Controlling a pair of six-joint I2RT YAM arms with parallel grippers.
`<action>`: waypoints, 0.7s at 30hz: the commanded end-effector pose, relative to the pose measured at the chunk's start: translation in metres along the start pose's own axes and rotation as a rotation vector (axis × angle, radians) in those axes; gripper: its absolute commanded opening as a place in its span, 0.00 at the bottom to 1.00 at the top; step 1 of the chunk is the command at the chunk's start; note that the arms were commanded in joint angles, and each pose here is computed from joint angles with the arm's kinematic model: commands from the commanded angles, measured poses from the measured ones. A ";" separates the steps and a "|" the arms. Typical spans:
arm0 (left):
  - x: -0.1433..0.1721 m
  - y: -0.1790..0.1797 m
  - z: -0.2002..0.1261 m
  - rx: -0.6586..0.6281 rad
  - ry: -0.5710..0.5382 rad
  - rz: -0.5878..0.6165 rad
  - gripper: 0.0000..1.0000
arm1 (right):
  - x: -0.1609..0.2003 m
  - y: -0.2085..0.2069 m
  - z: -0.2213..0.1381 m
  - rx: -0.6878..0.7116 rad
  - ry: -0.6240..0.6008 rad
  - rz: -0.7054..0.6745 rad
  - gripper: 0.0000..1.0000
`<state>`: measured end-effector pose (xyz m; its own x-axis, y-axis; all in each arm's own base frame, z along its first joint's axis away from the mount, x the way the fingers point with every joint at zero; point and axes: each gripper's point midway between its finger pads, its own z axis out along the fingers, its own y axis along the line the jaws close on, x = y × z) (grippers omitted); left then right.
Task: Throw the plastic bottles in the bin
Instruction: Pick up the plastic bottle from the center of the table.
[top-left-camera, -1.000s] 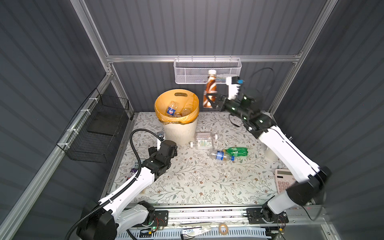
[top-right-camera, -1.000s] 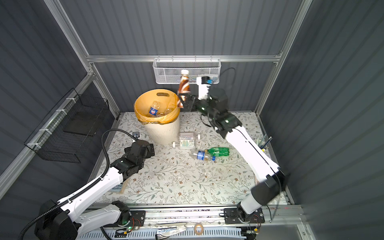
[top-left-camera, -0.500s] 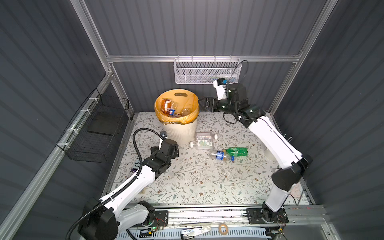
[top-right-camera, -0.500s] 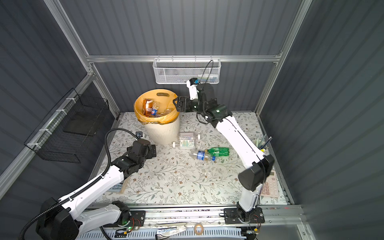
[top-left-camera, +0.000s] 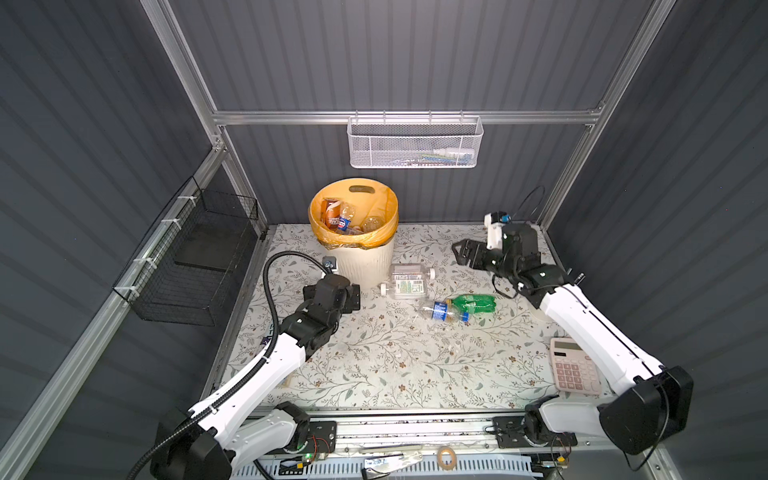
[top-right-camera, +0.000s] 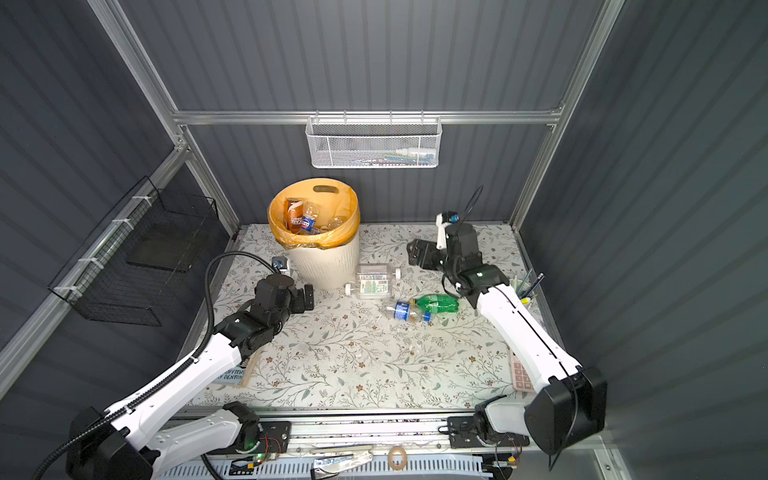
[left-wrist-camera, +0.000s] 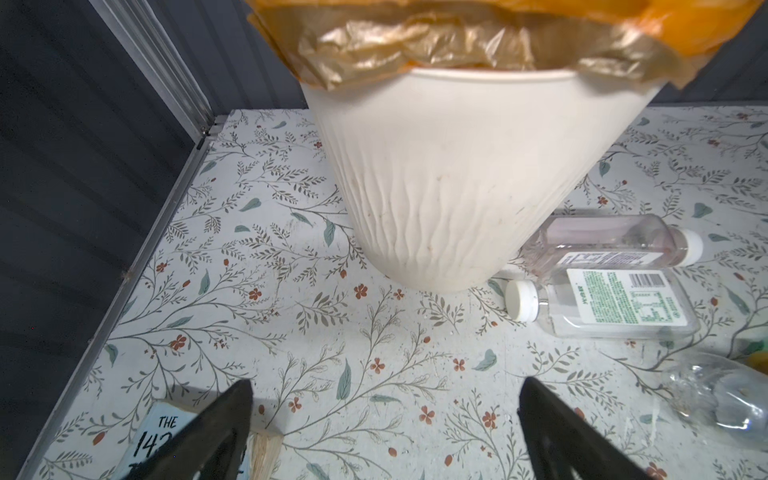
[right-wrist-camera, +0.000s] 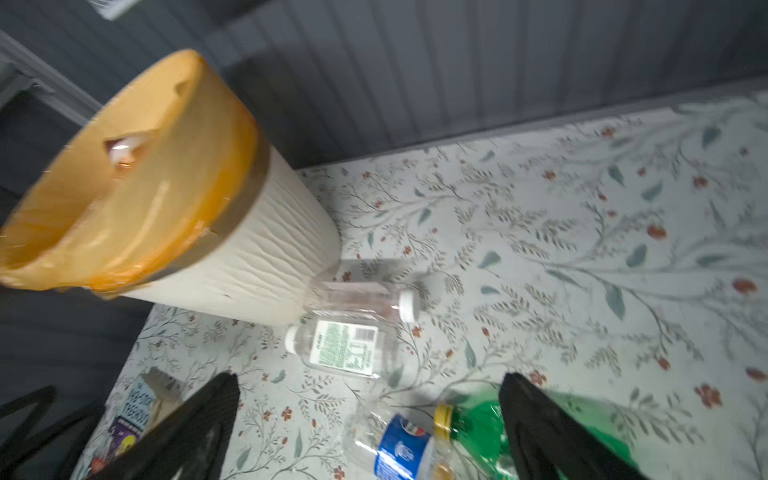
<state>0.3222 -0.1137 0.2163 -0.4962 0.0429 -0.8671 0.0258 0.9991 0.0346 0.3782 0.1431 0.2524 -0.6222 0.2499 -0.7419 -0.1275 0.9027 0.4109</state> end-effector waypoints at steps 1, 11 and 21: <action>-0.005 -0.012 -0.004 0.037 -0.039 0.054 1.00 | 0.027 -0.024 -0.008 0.047 -0.001 0.132 0.99; -0.006 -0.063 0.000 0.104 -0.043 0.166 1.00 | 0.094 -0.095 -0.003 0.208 0.142 0.230 0.99; 0.001 -0.080 0.006 0.133 -0.026 0.195 1.00 | 0.130 -0.074 0.008 0.085 0.217 0.481 0.99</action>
<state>0.3202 -0.1859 0.1948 -0.4793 0.2390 -0.8445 0.2214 0.9640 0.1472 0.3192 0.0951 0.1232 -0.7432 0.5210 -0.4197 0.2469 0.7966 0.5518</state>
